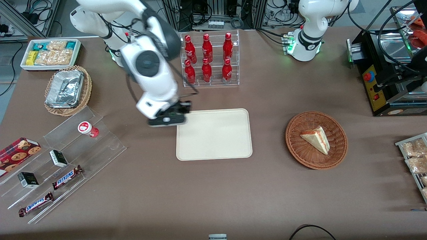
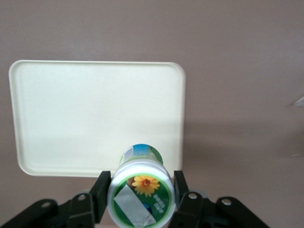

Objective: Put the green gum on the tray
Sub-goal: 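Carry the gum jar with the right gripper over the cream tray, then lower the gum jar onto the tray and open the right gripper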

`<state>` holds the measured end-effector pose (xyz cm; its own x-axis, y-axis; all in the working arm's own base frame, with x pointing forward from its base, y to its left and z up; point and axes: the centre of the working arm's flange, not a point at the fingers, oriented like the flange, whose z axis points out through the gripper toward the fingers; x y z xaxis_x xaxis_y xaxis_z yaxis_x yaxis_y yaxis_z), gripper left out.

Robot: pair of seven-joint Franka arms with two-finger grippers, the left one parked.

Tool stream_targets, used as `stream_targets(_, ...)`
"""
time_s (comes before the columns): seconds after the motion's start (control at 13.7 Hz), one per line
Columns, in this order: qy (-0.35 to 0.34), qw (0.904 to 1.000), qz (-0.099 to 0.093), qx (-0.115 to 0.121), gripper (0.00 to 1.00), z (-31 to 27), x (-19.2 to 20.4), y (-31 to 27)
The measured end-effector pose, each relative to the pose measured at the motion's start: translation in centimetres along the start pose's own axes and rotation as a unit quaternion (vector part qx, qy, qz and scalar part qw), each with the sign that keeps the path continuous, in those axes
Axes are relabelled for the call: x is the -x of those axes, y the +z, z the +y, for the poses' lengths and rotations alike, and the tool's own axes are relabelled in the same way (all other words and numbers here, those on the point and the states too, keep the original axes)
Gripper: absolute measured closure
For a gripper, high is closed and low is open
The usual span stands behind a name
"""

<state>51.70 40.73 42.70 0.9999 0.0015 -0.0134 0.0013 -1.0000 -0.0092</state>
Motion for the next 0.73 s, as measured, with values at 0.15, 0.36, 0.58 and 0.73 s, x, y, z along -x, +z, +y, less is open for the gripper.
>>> stream_targets(0.15,0.017,0.9998,0.014,-0.001,0.41,-4.6,1.2,4.2)
stream_targets(0.36,0.013,0.9996,0.026,-0.002,0.41,-8.7,2.4,11.7)
stream_targets(0.58,0.008,0.9997,0.025,0.001,0.41,-9.6,2.6,15.1)
stream_targets(0.73,0.01,0.9996,0.024,0.003,0.41,-9.4,2.4,15.7)
